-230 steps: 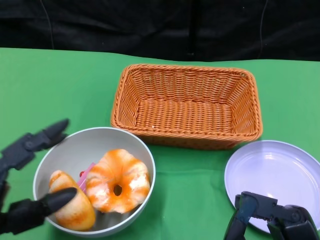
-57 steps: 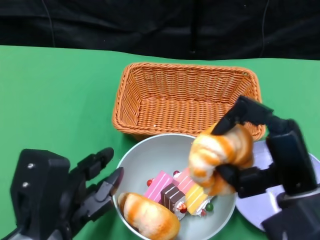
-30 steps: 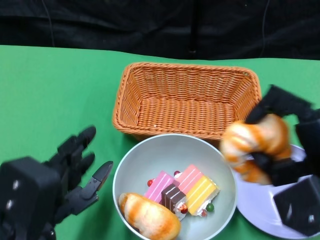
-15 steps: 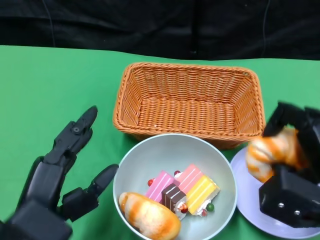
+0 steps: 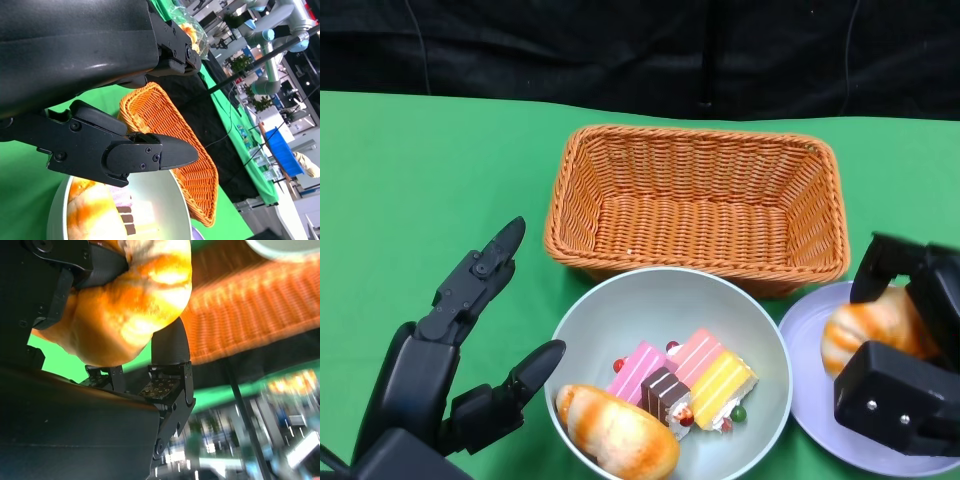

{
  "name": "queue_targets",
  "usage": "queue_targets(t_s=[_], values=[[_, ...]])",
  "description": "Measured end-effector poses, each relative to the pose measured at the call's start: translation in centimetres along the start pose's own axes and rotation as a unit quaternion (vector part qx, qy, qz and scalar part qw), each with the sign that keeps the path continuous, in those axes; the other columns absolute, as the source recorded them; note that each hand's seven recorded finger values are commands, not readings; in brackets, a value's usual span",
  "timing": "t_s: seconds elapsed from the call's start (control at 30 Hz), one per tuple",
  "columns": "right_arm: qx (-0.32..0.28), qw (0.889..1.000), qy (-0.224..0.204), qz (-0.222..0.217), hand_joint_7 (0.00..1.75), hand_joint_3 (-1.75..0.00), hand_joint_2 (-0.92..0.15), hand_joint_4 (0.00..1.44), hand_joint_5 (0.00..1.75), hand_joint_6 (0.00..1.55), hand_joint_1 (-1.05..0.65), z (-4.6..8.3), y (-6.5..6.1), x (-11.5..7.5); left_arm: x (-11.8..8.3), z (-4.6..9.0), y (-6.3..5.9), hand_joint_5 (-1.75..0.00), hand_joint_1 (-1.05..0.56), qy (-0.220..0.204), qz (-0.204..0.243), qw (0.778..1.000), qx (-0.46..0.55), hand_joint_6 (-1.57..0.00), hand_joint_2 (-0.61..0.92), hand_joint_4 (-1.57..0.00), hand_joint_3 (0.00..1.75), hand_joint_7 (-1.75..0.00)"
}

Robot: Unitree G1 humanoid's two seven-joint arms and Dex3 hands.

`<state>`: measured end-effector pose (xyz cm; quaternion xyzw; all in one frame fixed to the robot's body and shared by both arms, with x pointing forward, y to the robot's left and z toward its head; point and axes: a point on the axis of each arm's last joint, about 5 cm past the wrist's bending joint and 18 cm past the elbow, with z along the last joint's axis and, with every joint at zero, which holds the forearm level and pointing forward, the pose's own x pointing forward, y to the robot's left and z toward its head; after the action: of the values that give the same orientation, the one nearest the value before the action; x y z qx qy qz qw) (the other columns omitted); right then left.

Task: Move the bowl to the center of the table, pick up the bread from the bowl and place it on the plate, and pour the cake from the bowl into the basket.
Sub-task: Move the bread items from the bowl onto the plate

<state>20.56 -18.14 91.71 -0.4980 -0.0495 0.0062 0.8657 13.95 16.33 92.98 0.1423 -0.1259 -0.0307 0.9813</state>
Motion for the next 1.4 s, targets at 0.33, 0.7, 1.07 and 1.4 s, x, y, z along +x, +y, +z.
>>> queue_targets(t_s=[0.33,0.7,1.07,1.4], values=[[-0.029,0.992,0.038,0.115,0.00,-0.05,-0.92,0.50,0.18,0.52,-0.33,-0.6,-0.5,0.1,-0.1,0.0,-0.1,-0.51,-0.63,0.002,0.000,1.000,-0.001,-0.23,0.92,-0.07,0.43,-0.02],[-0.087,0.986,0.068,0.126,0.00,-0.17,-0.92,0.14,0.03,0.01,-0.74,0.0,-0.3,0.0,-0.2,-0.1,0.0,-0.56,-0.62,0.005,0.000,1.000,-0.001,-0.24,0.92,-0.04,0.42,-0.02],[-0.073,0.997,0.008,0.023,0.01,-0.29,-0.92,0.20,0.07,0.02,-0.74,1.5,-0.7,-0.7,-0.2,-0.1,0.0,-0.60,-0.62,0.004,-0.001,1.000,0.000,-0.23,0.92,-0.01,0.43,-0.01],[0.068,0.983,-0.169,0.015,0.03,-0.20,-0.92,0.22,0.12,0.05,-0.67,6.6,-2.0,-3.2,-0.1,0.0,0.0,-0.63,-0.62,0.002,-0.002,1.000,0.001,-0.23,0.92,0.00,0.43,-0.01]])
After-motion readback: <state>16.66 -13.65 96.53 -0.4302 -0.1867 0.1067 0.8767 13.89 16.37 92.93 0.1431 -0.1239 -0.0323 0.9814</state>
